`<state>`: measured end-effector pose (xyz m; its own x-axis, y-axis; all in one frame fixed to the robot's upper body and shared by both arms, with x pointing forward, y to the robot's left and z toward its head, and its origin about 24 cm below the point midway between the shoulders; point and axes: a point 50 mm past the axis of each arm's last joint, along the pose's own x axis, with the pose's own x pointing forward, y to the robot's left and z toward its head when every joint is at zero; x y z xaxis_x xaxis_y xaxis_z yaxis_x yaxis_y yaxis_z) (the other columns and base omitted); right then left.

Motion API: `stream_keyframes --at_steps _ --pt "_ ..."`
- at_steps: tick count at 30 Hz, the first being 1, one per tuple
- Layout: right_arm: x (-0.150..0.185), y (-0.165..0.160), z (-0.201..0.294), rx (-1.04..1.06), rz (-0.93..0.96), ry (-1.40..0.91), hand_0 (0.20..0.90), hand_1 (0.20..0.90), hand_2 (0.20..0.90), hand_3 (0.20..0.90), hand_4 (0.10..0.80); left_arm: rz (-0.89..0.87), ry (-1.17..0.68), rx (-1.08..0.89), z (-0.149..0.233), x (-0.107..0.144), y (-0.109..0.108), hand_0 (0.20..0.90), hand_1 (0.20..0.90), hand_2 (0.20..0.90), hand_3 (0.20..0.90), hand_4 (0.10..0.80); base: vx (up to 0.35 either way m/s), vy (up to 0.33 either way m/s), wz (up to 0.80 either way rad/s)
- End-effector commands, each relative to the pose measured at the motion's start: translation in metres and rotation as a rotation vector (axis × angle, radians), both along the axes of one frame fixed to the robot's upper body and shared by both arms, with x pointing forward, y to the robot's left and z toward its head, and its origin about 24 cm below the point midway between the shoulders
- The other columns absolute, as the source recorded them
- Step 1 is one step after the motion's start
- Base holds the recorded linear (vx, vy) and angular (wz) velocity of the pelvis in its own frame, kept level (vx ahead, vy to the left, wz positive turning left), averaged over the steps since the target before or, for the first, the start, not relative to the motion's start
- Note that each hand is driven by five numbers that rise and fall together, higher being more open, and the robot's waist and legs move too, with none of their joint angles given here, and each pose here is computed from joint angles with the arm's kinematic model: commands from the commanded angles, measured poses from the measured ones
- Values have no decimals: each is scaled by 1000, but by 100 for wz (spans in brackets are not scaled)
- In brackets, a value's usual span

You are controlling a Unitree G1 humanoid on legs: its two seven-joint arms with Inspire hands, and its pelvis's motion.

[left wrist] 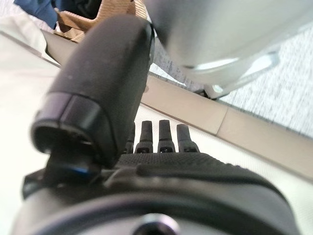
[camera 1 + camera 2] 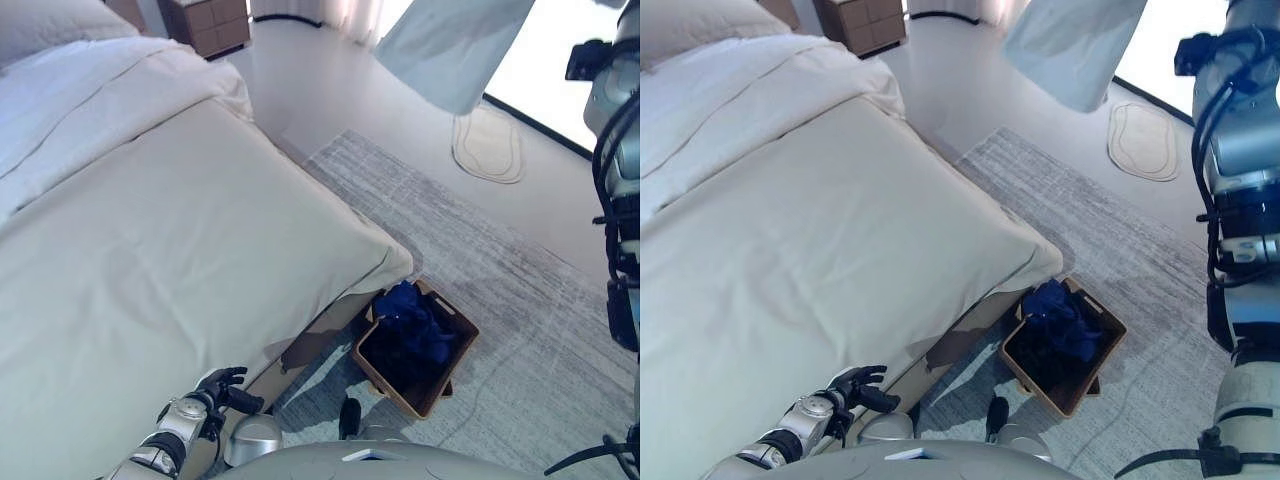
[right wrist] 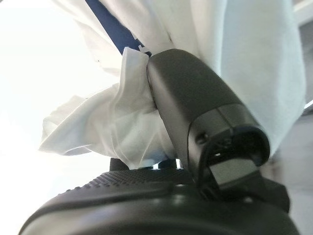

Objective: Pick up the clothes from the bed and place them into the basket

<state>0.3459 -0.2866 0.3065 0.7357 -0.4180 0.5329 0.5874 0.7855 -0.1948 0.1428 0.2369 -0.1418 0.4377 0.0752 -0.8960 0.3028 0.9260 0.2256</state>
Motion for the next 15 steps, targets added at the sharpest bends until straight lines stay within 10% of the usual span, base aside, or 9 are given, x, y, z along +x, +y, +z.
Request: stream_keyframes --at_steps 1,15 --pt "-7 -8 10 62 33 -93 300 300 300 200 100 -48 94 36 -7 -20 7 900 900 900 900 800 7 -58 -19" --pt "-14 -42 -106 46 -133 243 300 300 300 200 100 58 -24 -35 -8 -8 -20 900 900 900 900 800 -1 -35 -5"
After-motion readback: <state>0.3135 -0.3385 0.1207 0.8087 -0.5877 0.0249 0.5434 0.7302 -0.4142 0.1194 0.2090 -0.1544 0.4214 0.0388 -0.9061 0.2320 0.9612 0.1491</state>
